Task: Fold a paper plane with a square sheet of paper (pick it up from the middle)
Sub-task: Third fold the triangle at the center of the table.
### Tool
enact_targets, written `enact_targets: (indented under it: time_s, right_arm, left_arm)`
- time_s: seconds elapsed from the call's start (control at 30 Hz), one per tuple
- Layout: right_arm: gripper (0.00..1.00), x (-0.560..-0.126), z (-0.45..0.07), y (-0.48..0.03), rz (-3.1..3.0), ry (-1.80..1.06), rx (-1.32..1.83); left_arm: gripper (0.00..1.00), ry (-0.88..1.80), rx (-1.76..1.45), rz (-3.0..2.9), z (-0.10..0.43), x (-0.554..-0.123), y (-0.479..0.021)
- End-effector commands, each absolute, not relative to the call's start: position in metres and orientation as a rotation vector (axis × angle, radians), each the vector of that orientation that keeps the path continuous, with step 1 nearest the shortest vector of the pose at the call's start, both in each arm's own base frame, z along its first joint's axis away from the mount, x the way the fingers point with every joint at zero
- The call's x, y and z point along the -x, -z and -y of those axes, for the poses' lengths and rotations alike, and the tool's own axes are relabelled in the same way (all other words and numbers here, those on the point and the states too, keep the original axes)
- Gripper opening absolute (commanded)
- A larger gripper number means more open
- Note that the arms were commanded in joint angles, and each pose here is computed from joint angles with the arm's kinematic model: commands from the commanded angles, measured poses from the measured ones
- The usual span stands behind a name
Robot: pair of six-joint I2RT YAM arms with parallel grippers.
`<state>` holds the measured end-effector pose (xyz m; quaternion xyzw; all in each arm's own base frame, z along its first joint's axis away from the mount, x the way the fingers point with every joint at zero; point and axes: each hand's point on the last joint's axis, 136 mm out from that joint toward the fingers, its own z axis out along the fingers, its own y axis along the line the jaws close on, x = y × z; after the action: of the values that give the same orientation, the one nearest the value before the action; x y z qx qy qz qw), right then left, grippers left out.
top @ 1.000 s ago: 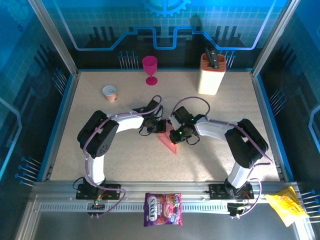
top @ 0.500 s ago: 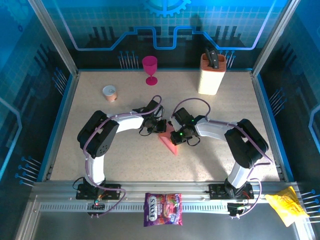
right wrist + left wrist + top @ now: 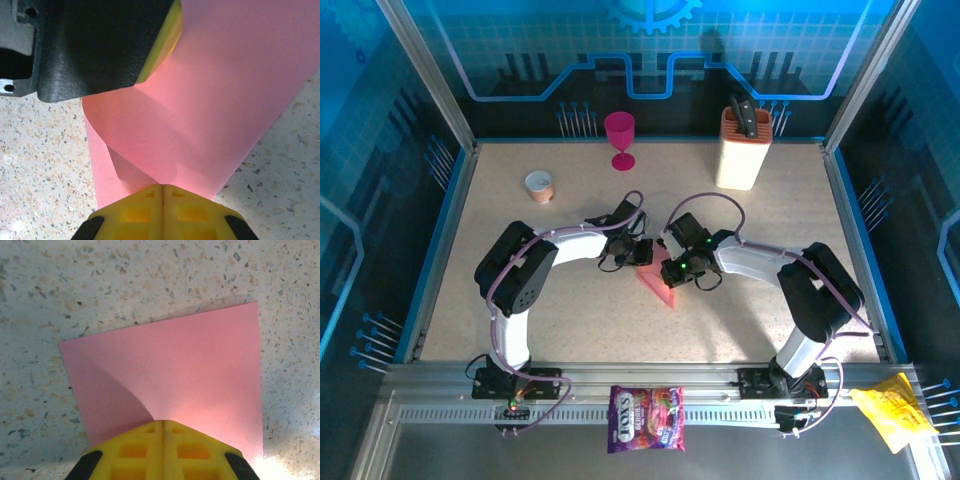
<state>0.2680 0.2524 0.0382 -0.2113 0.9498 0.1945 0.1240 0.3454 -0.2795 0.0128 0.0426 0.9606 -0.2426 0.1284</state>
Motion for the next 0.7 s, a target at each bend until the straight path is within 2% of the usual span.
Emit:
enact_targets:
  time_s: [0.0, 0.67]
  right_arm:
    - [0.0, -0.264, -0.241, -0.03, -2.812, -0.521, 0.601]
    - [0.0, -0.267, -0.233, -0.015, -2.84, -0.465, 0.599]
  left_arm:
    - [0.0, 0.527, -0.11, -2.959, 0.25, -0.315, 0.037]
    - [0.0, 0.531, -0.104, -2.965, 0.25, -0.314, 0.043]
